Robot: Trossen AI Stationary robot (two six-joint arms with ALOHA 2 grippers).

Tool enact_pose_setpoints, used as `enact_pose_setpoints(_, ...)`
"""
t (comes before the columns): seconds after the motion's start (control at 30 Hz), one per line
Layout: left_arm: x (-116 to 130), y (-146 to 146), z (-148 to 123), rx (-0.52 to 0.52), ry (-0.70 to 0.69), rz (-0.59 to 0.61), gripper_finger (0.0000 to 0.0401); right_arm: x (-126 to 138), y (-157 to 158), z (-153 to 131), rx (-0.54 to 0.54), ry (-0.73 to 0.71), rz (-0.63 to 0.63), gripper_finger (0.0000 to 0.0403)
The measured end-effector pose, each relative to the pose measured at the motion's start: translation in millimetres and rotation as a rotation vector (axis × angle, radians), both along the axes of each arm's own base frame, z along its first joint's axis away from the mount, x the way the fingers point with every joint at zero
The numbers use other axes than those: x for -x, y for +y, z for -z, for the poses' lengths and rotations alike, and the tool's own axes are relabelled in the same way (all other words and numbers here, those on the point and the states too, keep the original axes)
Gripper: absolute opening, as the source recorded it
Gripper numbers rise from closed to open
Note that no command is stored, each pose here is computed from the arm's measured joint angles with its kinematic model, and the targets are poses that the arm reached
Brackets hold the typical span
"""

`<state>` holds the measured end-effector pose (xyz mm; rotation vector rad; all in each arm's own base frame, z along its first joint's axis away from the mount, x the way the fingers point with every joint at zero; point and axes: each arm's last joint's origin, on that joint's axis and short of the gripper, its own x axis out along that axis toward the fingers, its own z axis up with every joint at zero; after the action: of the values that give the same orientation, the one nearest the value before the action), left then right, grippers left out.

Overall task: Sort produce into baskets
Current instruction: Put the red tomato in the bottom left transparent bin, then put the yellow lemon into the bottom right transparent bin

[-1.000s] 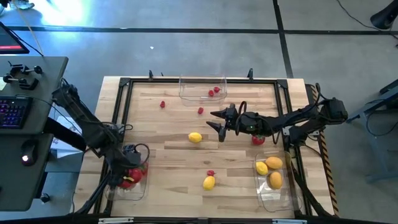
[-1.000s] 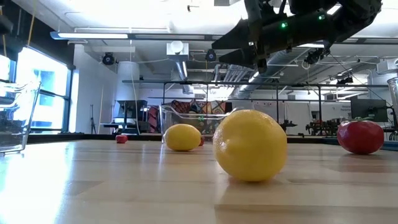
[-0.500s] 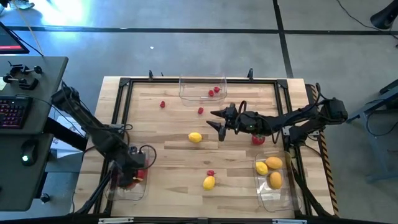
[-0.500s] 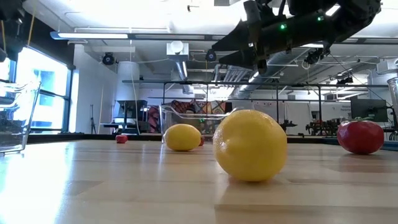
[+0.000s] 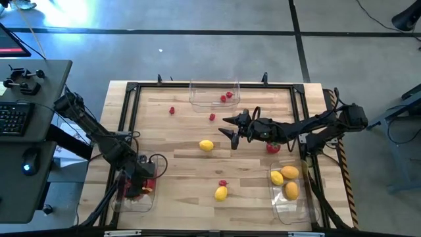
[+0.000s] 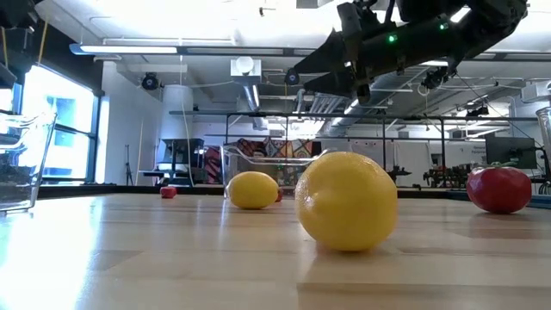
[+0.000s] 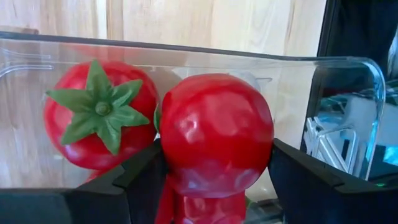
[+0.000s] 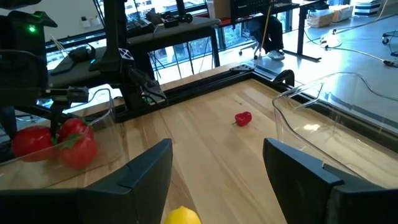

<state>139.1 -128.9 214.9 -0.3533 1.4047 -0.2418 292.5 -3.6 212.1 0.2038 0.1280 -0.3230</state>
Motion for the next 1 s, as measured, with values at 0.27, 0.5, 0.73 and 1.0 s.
enact_pose_setpoints(0.27, -2.8, 3.3, -0.2, 0.006, 0.019, -0.084, 0.0245, 0.0, 0.0, 0.0, 0.000, 0.000, 0.000, 0.0240)
enact_pose_setpoints(0.5, -5.9, 6.9, -0.3, 0.011, 0.019, -0.096, 0.0245, 0.0, 0.0, 0.0, 0.000, 0.000, 0.000, 0.0240)
enact_pose_setpoints(0.73, -6.4, 7.5, -0.4, 0.022, 0.018, -0.054, 0.0246, 0.2, 0.0, 1.1, 0.000, 0.012, 0.001, 0.0240)
enact_pose_setpoints(1.0, -6.3, 7.5, -0.4, 0.021, 0.016, -0.047, 0.0289, 0.6, -0.1, 3.0, 0.001, 0.032, 0.004, 0.0240)
